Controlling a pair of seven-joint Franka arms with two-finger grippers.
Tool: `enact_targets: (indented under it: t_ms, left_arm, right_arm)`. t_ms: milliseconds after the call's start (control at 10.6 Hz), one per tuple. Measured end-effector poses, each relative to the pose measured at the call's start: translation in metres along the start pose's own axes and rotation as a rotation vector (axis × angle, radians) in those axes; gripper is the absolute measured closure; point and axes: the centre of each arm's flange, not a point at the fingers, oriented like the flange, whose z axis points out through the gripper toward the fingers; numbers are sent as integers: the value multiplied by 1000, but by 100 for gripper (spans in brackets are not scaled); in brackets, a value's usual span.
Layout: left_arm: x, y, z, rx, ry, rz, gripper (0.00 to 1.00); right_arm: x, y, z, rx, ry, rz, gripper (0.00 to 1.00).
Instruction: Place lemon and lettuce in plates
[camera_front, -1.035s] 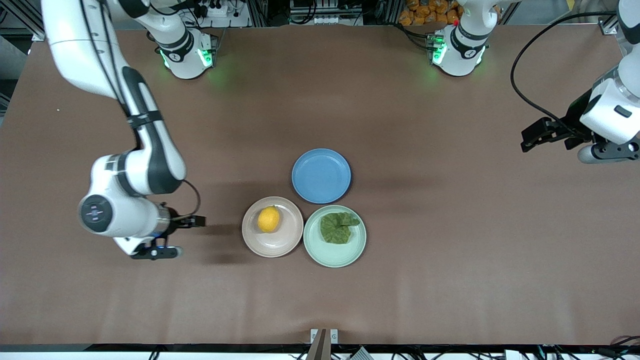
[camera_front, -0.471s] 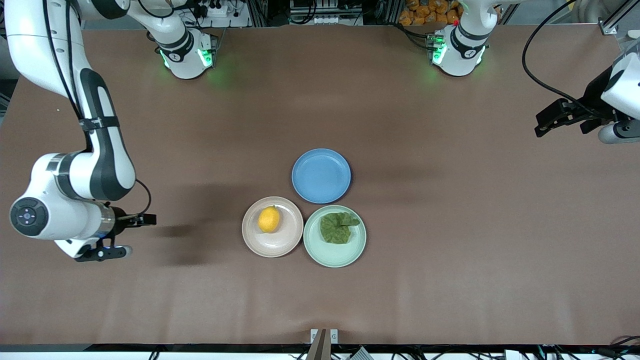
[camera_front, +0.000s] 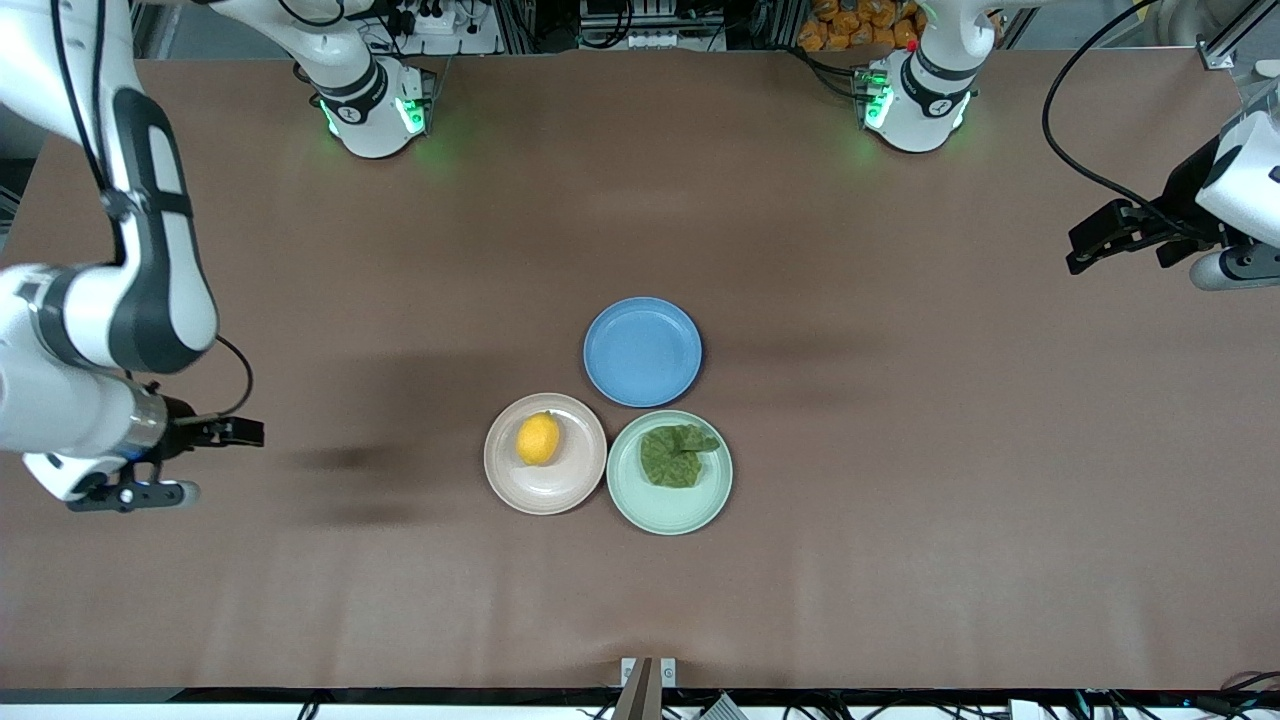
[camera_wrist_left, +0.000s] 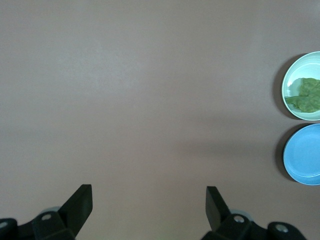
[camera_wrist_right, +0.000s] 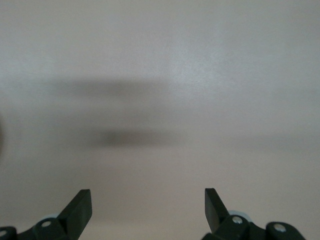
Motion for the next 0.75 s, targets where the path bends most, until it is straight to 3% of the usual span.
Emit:
enact_targets:
  t_ms: [376,565,753]
  left_arm:
    - [-1,-6,-2,1,-4,-11,0]
    - [-2,-12,-7,1,2,-21,0]
    - [-7,-16,-15,2,5,-28,0]
  right_arm:
    - [-44,8,-87,16,10,15,0]
    - [-73,8,-125,29,-27,16,0]
    - [-101,9,-167,36,-14,17,0]
